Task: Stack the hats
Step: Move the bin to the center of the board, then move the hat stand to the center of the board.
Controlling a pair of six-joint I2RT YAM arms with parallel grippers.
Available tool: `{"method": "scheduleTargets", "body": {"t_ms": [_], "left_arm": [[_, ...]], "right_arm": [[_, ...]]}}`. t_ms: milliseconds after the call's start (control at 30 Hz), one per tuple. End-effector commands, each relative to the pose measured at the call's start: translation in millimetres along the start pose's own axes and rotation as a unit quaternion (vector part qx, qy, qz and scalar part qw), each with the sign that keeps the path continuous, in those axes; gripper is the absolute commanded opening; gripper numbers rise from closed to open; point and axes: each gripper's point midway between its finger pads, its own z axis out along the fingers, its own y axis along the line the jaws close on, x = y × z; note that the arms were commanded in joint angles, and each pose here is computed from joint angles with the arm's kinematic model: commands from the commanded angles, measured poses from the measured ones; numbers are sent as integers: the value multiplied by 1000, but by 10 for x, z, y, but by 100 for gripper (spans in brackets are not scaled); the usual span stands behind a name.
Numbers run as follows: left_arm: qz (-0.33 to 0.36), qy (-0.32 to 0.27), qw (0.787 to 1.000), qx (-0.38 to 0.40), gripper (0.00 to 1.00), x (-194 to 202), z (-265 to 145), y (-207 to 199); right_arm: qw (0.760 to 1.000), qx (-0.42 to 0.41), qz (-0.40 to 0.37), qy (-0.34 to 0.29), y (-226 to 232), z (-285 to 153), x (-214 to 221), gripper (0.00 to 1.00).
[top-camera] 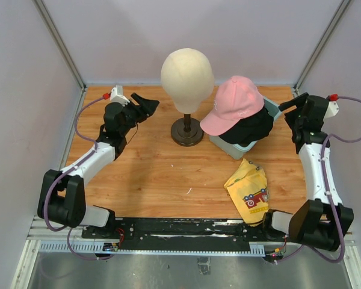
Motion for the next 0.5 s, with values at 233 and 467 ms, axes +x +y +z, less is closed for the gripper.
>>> {"method": "scheduleTargets", "body": {"t_ms": [233,467], "left_arm": [[-54,-17,997,55,66,-276,44,-463],[-65,-13,996,58,66,-268,35,-488]], "right_arm": [[967,-215,-129,-43,1868,-555,-390,80],[931,-334,-146,18,3067,-342,119,80]]}}
